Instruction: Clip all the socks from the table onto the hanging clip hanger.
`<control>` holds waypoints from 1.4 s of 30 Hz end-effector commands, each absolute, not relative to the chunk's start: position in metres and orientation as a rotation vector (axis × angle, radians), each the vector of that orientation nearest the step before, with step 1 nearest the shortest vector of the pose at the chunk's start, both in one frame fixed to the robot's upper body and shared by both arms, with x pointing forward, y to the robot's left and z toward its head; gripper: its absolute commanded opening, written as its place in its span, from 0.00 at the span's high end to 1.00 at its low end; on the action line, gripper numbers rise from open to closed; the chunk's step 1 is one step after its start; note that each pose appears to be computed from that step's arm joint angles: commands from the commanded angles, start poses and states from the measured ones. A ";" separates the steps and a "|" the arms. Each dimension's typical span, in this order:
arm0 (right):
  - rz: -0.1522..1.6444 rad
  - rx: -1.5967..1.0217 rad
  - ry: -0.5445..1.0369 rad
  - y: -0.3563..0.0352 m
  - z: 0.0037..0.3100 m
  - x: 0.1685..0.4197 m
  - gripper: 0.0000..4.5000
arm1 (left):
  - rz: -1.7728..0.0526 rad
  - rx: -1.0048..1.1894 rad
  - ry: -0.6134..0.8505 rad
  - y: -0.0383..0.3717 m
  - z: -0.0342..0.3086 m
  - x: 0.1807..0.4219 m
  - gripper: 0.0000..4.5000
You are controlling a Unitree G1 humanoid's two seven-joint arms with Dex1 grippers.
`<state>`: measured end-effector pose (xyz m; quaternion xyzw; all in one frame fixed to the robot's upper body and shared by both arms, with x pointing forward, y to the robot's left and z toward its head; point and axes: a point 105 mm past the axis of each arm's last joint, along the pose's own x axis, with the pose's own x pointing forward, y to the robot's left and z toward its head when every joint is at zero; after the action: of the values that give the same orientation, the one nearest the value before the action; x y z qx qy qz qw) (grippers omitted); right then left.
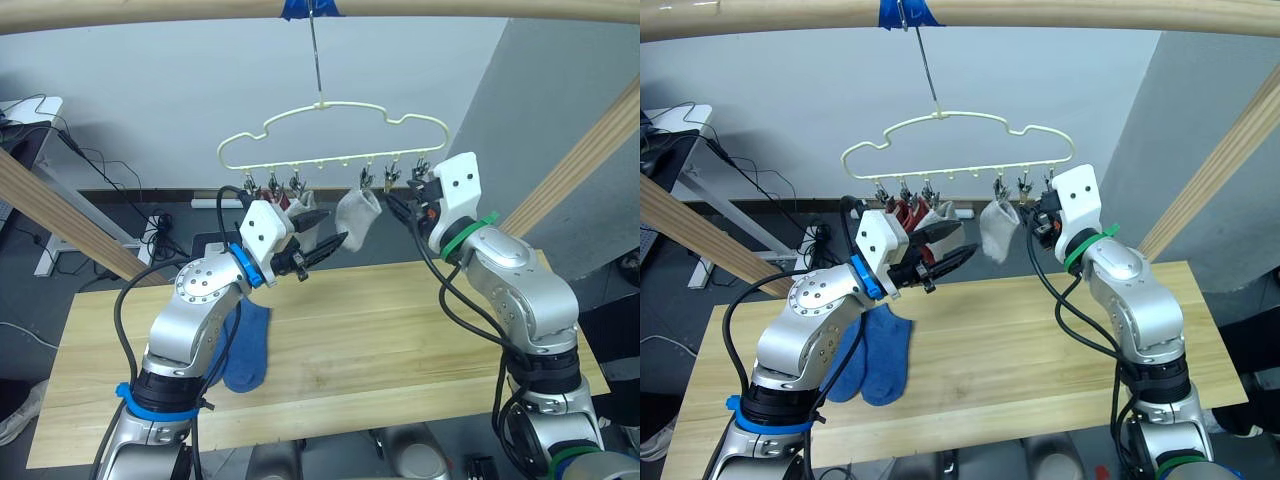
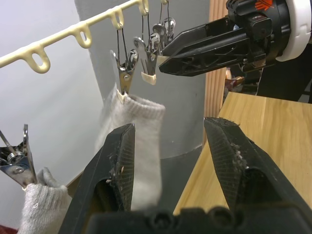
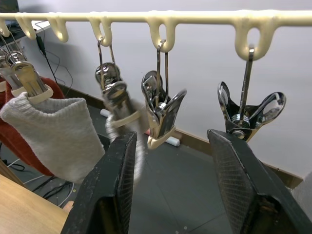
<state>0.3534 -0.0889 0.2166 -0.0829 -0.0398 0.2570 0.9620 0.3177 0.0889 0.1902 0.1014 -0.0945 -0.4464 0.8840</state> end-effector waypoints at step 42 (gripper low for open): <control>0.447 -0.386 -0.229 -0.082 0.238 0.378 0.47 | -0.956 0.257 -0.255 0.083 0.196 0.311 0.45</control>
<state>0.3784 -0.0780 0.2204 -0.2021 -0.0891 0.2391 0.9455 0.3140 0.0845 0.1884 0.1167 -0.1029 -0.4578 0.8754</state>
